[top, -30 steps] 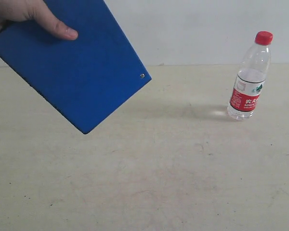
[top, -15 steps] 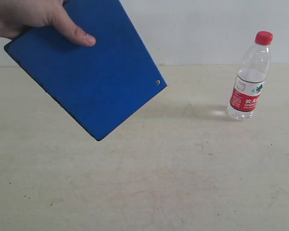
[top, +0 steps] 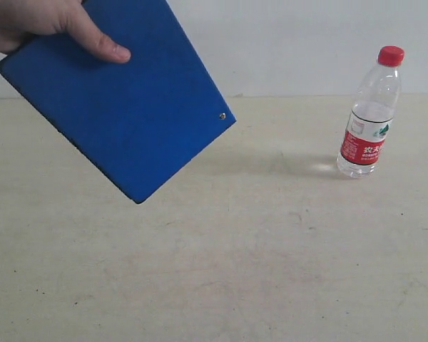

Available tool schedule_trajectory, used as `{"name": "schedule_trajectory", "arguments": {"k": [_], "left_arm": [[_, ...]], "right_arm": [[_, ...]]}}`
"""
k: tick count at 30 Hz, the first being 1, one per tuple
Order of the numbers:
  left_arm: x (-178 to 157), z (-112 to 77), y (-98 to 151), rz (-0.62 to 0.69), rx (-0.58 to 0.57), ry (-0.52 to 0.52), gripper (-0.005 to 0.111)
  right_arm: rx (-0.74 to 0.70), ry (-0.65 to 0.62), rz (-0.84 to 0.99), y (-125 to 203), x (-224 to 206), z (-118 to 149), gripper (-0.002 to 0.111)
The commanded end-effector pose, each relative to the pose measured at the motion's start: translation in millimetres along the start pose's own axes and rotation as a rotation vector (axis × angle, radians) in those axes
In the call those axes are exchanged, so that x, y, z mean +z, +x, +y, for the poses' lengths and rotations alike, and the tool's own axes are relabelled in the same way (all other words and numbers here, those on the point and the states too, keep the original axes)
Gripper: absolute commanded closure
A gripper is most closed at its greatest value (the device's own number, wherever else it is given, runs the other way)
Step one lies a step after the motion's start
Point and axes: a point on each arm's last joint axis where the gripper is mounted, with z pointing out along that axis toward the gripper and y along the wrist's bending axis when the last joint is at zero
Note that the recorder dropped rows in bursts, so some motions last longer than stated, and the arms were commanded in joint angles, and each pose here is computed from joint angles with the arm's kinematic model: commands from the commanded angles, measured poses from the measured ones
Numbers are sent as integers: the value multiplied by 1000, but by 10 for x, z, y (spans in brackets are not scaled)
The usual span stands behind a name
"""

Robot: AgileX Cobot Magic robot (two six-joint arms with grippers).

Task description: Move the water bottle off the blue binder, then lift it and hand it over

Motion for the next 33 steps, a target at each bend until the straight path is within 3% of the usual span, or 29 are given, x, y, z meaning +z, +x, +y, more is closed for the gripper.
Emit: {"name": "schedule_trajectory", "arguments": {"k": [1,8,10,11,12,14,15,17,18,21,33], "left_arm": [[-5,-4,-18,-9,-7,2,102],[-46,-21,-38,-52,-33,30,102],[-94,-39,-70,-94,-183,63,102],[-133,-67,-93,-124,-347,115,102],[-168,-95,-128,-168,-370,161,102],[-173,-114,-132,-169,-175,181,102],[-159,-105,-71,-144,65,161,102],[-144,-84,12,-85,240,141,102],[-138,-42,129,50,214,112,102],[-155,-24,262,204,114,99,102],[-158,-55,266,208,150,161,102]], "right_arm": [[-6,2,-11,-8,-4,0,108],[-6,2,-11,-8,-4,0,108],[-4,2,-10,-8,-4,0,108],[-4,2,-10,-8,-4,0,108],[-4,2,-10,-8,-4,0,108],[-4,2,-10,-8,-4,0,108],[-4,2,-10,-8,-4,0,108],[-2,1,-10,-8,-4,0,108],[-2,1,-10,-8,-4,0,108],[-2,1,-10,-8,-4,0,108],[-2,1,-10,-8,-4,0,108]]}}
